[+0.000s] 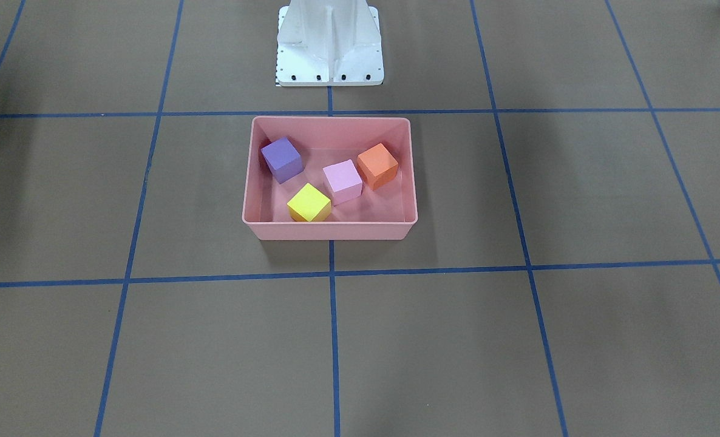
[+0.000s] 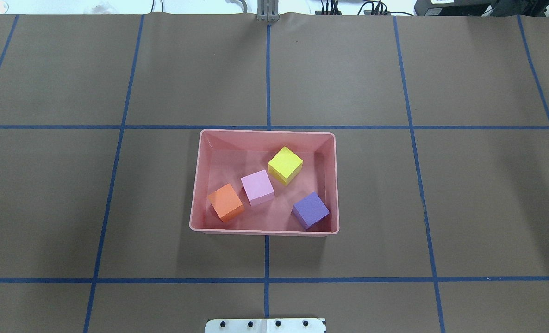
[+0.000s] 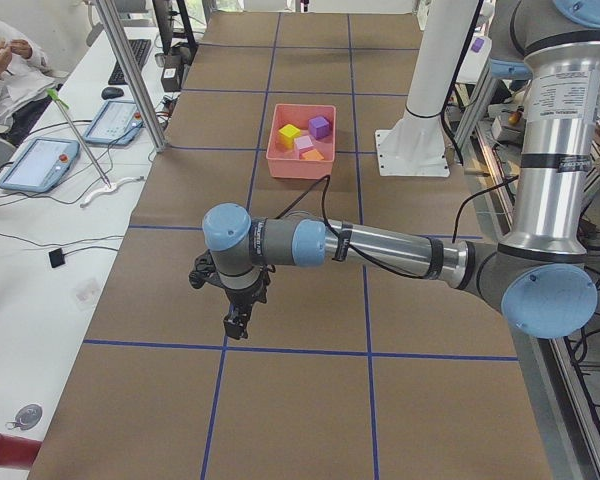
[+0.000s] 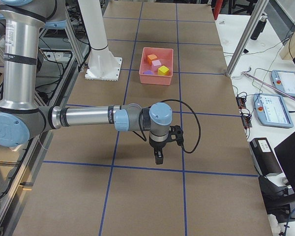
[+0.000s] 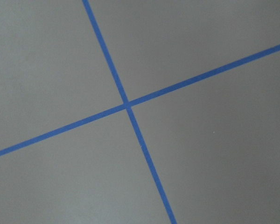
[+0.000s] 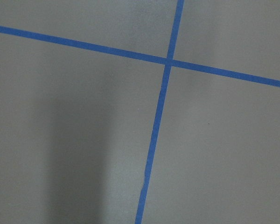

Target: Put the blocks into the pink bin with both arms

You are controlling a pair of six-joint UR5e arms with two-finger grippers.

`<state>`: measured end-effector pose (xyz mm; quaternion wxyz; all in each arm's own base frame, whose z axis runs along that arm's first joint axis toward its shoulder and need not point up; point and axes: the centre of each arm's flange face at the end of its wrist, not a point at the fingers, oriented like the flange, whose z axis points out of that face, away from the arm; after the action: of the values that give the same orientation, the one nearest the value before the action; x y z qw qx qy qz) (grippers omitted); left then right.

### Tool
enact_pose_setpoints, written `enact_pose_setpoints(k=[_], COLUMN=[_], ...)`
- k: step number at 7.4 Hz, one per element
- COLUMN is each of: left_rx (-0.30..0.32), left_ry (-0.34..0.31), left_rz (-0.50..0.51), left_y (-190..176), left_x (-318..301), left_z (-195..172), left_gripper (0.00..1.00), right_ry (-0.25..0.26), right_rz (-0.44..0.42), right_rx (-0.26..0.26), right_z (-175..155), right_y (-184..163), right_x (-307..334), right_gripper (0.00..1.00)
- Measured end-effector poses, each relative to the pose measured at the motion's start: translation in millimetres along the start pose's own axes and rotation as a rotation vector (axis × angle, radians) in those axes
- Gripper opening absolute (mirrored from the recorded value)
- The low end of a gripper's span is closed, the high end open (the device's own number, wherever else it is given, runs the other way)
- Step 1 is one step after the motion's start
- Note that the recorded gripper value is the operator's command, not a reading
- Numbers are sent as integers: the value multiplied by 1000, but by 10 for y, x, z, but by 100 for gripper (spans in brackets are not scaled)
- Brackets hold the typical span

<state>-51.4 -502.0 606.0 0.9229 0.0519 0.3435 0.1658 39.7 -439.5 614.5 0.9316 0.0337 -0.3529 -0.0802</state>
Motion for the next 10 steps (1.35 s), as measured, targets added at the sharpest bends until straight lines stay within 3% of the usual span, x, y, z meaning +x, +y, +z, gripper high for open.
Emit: enact_pose_setpoints(k=[10], left_rx=[45], left_ry=[14], left_rz=[26], left_y=[31], left_x=[60], left_z=[-118], left_gripper=[100], right_ry=[0], right_rz=[-2], right_rx=[2], right_z=[-8], right_y=[-12], right_x=[-6], right_gripper=[100])
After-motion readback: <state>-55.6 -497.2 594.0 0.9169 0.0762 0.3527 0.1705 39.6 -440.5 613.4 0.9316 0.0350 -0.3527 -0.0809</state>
